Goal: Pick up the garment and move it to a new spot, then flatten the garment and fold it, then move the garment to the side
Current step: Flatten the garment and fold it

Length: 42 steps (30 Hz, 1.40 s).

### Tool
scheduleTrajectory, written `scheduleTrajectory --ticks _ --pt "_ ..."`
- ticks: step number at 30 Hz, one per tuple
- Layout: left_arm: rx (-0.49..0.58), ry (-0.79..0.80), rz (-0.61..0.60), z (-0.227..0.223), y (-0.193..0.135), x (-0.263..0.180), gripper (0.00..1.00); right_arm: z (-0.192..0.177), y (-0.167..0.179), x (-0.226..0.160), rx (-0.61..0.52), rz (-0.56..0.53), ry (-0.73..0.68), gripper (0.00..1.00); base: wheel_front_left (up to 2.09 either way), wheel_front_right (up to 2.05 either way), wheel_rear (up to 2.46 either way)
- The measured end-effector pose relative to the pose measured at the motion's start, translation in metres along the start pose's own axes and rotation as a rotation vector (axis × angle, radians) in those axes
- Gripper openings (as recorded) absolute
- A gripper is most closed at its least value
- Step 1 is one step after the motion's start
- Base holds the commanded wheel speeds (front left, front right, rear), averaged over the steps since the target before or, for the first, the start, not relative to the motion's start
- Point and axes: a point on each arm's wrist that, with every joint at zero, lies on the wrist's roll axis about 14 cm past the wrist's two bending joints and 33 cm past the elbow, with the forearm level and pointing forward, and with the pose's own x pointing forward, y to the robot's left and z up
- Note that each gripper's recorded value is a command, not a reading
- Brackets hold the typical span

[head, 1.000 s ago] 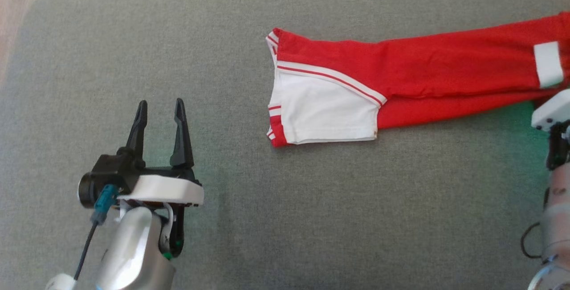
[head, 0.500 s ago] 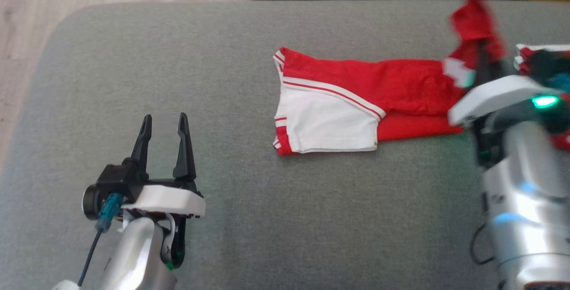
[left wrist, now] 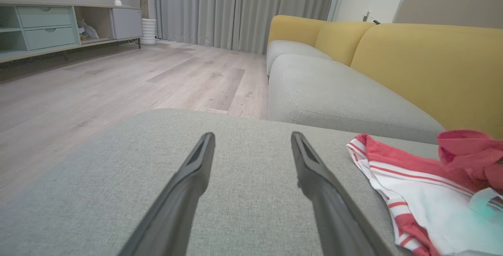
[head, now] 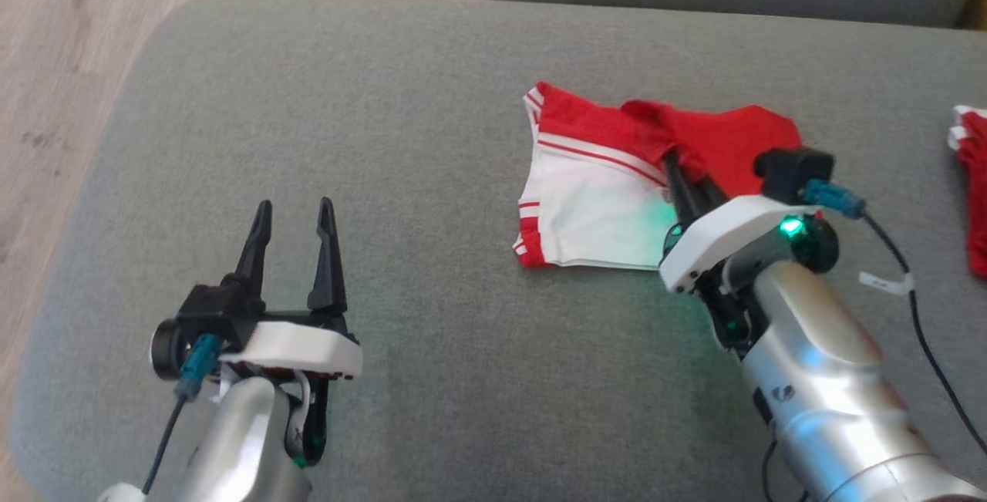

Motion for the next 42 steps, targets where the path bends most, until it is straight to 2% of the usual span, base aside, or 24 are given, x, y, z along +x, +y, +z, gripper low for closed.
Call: scheduleTrajectory --ticks 3,8,15,16,17,20,24,30,33,39,42 --pt "0.005 0.015 0.001 -0.005 0.001 -0.001 1.00 -0.014 0.008 0.006 -0.008 0.028 0.037 0.00 0.00 0.00 0.00" --pt "0.008 0.034 0.016 -0.012 0.006 -0.001 1.00 -0.017 0.026 0.021 -0.023 0.089 0.048 0.00 0.00 0.00 0.00" --pt "0.002 0.045 0.026 -0.015 0.009 -0.003 1.00 -0.031 0.036 0.024 -0.024 0.122 0.083 0.00 0.00 0.00 0.00" --pt "0.002 0.046 0.026 -0.016 0.009 -0.003 1.00 -0.036 0.036 0.023 -0.026 0.124 0.099 0.32 0.00 0.00 0.00" --pt "0.003 0.048 0.025 -0.016 0.009 -0.004 1.00 -0.042 0.039 0.022 -0.036 0.135 0.117 1.00 0.00 0.00 0.00" --pt "0.005 0.050 0.019 -0.017 0.007 -0.004 1.00 -0.049 0.050 0.019 -0.075 0.179 0.146 1.00 0.00 0.00 0.00" --pt "0.003 0.043 0.011 -0.014 0.003 -0.003 1.00 -0.040 0.069 0.015 -0.082 0.234 0.112 1.00 0.00 0.00 0.00" --pt "-0.006 0.016 -0.006 -0.006 -0.005 0.002 1.00 0.008 0.061 0.017 -0.088 0.206 -0.029 1.00 0.00 0.00 0.00" --pt "-0.009 0.004 -0.030 -0.002 -0.014 0.005 1.00 0.035 0.041 0.014 -0.095 0.138 -0.095 1.00 0.00 0.00 0.00" --pt "-0.017 -0.015 -0.076 0.004 -0.031 0.011 1.00 0.089 -0.026 -0.009 -0.142 -0.060 -0.254 1.00 0.00 0.00 0.00" --pt "-0.019 -0.021 -0.093 0.006 -0.038 0.013 1.00 0.087 -0.053 -0.031 -0.162 -0.143 -0.286 1.00 0.00 0.00 0.00"
